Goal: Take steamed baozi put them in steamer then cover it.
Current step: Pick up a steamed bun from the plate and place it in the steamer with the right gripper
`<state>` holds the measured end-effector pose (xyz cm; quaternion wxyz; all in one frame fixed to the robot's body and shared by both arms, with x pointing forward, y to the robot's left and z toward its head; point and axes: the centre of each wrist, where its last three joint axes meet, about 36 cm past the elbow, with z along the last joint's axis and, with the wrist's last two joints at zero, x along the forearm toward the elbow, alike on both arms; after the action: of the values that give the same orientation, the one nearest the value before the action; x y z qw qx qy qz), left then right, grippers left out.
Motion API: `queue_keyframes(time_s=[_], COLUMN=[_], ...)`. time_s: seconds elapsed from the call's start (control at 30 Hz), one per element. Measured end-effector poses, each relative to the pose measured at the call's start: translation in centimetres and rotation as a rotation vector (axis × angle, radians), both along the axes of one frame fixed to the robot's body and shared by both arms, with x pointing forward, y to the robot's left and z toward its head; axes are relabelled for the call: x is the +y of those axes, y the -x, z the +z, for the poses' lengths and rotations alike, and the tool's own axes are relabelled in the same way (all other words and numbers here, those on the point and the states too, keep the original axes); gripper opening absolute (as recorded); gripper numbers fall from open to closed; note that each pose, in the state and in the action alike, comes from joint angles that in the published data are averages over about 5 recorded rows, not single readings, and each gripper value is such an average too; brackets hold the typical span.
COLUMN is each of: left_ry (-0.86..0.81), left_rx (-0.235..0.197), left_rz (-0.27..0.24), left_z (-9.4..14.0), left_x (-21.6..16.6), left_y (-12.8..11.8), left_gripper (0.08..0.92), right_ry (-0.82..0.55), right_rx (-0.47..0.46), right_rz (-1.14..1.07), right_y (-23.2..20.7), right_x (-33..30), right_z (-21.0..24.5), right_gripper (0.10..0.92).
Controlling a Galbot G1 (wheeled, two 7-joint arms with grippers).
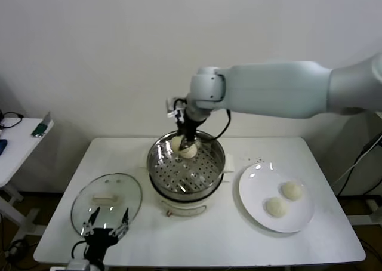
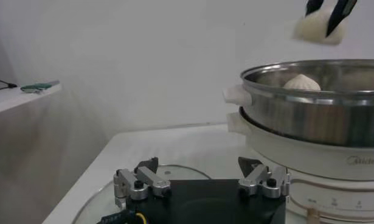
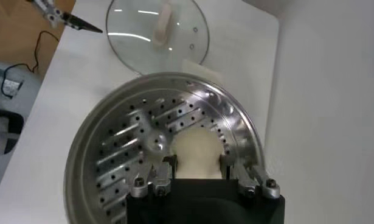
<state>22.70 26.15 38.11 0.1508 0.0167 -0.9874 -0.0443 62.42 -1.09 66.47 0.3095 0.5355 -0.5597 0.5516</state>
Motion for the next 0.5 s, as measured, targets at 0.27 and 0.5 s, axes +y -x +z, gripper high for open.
queue_keyframes(time_s=[0.27, 0.5], left_ry=[0.000, 0.000], left_rx=[0.004, 0.009], left_rz=[0.000, 0.001], left_z=[-0.1, -0.2], left_x=[0.0, 0.0], left_y=[0.1, 0.2], left_gripper=[0.823, 0.823], right_ry=[0.010, 0.023], right_rx=[0.002, -0.009], right_rz=[-0.005, -0.006], right_y=[0.2, 0.4], right_x=[2.7, 4.1], right_z=[-4.8, -7.2], right_gripper=[0.501, 0.524])
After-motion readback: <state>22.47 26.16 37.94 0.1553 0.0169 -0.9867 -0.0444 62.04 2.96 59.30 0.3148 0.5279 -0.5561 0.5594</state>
